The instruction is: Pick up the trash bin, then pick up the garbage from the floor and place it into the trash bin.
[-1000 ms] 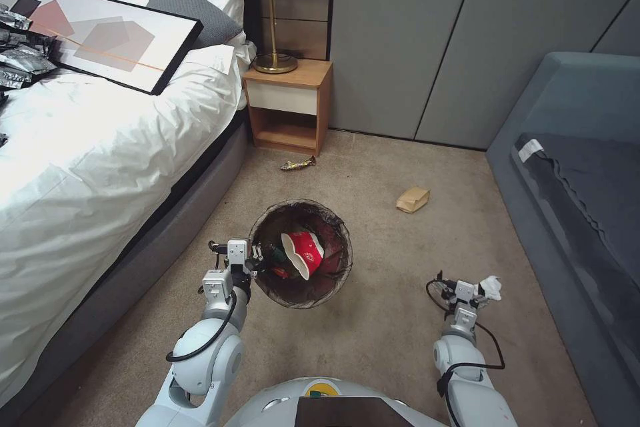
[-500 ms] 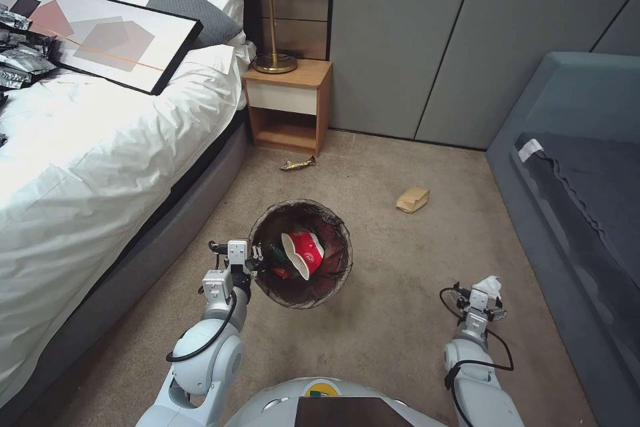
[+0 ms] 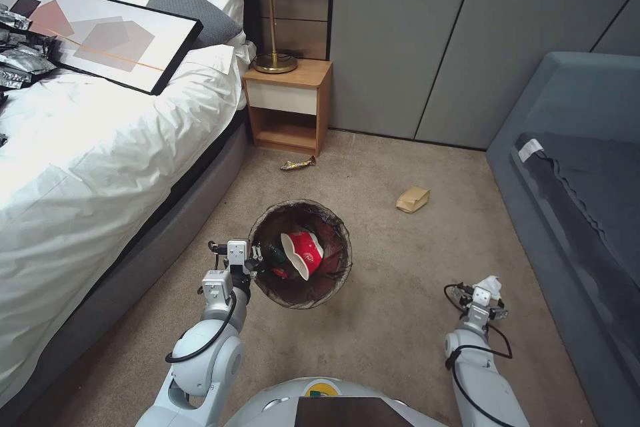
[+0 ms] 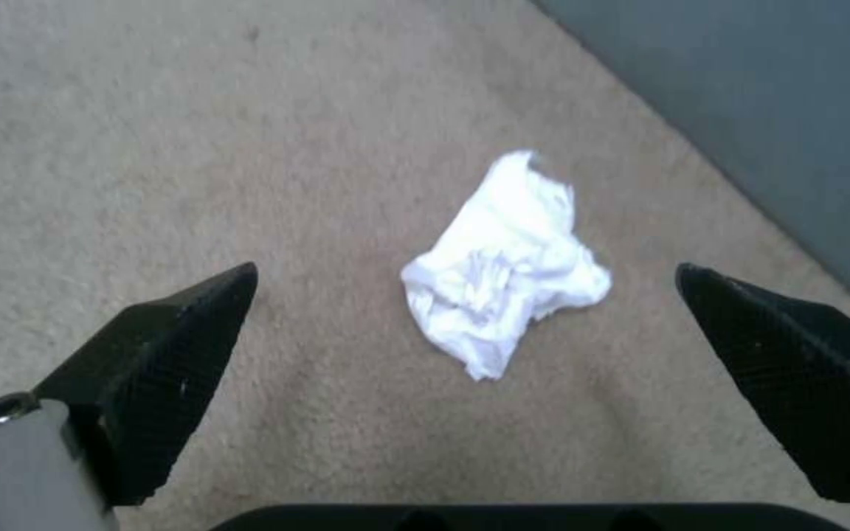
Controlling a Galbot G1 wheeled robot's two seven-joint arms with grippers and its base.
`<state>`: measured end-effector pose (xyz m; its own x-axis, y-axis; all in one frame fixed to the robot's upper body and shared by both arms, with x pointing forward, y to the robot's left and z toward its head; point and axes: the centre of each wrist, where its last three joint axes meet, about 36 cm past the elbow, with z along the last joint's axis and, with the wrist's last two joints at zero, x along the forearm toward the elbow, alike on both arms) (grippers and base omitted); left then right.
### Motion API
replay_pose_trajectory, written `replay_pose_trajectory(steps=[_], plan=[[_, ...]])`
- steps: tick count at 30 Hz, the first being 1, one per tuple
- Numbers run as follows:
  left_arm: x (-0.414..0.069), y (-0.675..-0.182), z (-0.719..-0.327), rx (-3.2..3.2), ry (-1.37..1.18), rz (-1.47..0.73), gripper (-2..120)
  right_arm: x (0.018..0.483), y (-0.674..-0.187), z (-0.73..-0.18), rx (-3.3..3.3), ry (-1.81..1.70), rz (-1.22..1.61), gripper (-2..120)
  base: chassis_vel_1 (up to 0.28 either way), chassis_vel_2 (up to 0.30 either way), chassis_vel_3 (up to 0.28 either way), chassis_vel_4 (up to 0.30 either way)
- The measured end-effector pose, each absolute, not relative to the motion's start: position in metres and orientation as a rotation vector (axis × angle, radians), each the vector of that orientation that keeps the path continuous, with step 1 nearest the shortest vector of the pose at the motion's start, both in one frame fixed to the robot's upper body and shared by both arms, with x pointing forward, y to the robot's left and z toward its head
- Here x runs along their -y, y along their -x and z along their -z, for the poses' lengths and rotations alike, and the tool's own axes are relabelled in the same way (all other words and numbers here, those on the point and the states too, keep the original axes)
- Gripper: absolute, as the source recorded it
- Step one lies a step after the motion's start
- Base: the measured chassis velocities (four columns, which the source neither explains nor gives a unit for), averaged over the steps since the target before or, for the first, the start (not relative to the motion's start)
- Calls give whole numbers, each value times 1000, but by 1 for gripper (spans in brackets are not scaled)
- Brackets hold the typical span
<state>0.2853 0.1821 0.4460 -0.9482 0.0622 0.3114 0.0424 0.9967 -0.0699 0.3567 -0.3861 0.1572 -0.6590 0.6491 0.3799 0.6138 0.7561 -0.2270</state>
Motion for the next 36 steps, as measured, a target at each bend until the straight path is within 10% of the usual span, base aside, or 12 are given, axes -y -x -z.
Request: replay_pose_trajectory(steps=[36], plan=[[-183, -283, -444, 2811, 71, -72, 0, 436, -410, -166, 2382, 987, 182, 100, 0, 0, 0, 0]])
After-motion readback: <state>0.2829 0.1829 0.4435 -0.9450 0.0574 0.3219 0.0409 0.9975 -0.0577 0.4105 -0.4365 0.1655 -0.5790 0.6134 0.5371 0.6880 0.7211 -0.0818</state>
